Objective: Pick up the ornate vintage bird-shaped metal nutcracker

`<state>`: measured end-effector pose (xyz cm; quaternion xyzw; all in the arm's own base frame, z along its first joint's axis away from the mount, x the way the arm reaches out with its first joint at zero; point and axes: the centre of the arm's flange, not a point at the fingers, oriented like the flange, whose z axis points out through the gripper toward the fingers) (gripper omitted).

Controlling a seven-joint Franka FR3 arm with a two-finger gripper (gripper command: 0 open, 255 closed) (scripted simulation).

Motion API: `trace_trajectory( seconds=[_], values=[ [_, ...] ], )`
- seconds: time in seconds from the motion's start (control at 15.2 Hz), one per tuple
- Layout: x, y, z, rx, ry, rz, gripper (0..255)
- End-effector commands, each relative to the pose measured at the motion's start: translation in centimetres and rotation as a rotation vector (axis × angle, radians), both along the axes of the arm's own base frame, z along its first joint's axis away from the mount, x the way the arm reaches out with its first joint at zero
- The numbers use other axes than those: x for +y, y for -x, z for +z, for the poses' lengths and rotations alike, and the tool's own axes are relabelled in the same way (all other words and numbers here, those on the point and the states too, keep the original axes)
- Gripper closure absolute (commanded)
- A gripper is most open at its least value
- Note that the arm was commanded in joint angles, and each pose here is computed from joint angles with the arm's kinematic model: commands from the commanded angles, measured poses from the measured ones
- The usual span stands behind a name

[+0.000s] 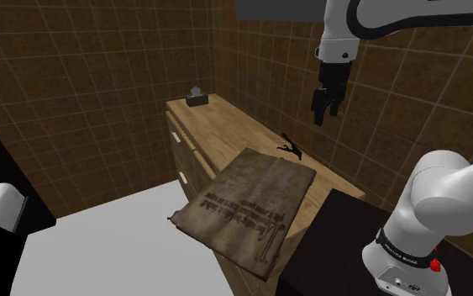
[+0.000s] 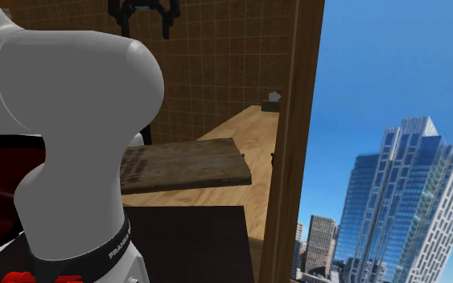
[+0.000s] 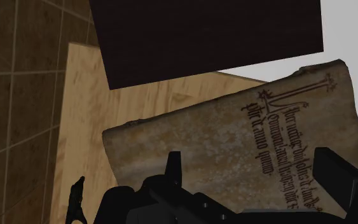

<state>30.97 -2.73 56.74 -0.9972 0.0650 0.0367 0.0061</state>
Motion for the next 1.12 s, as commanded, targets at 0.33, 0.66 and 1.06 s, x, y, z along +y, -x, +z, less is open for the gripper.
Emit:
trace_trajectory(
  seconds=[0.33, 0.66, 1.06],
  values=[
    [-3.6, -2.7, -4.3, -0.023, 0.018, -0.031, 0],
    [-7.4, -5.4, -8.6, -0.045, 0.035, -0.062, 0],
    [-12.2, -8.6, -13.5, -0.072, 0.056, -0.099, 0]
  ],
)
